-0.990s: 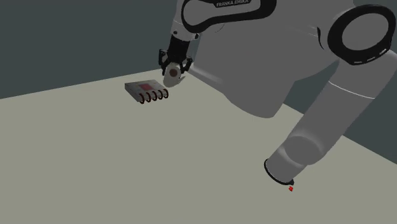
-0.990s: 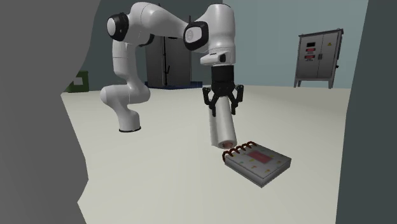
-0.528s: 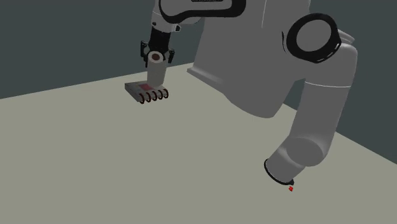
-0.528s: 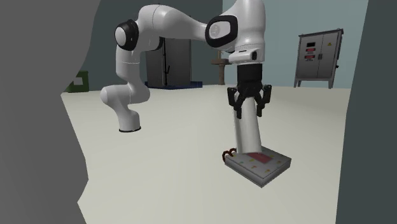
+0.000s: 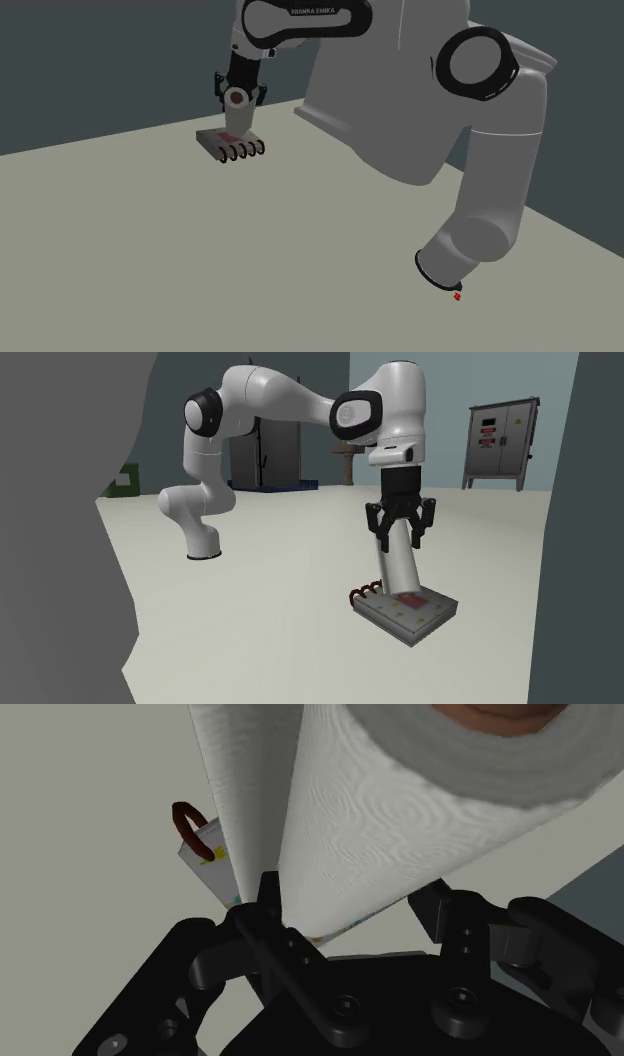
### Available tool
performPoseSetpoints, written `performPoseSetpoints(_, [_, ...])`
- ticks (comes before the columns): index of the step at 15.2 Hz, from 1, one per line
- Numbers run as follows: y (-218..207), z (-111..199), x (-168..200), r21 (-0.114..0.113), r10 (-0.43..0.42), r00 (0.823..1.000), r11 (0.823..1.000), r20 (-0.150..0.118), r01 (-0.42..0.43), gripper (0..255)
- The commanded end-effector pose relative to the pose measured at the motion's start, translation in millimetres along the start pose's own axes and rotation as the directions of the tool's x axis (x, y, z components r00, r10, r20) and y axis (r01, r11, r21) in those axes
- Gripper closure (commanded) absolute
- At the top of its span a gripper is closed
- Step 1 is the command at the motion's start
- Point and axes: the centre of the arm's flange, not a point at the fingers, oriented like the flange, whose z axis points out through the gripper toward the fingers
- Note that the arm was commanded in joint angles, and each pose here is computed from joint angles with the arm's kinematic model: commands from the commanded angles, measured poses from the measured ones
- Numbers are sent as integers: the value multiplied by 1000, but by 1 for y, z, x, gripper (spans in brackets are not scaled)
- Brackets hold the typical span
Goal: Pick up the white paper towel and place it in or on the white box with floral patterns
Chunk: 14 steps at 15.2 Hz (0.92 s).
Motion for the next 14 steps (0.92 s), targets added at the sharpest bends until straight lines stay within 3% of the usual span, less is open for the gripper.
performPoseSetpoints(1, [2, 16, 1, -9, 3, 1000, 1000, 7, -3, 255])
performPoseSetpoints(7, [5, 52, 0, -9, 3, 1000, 1000, 7, -3, 255])
performPoseSetpoints(14, [5, 52, 0, -9, 3, 1000, 1000, 7, -3, 255])
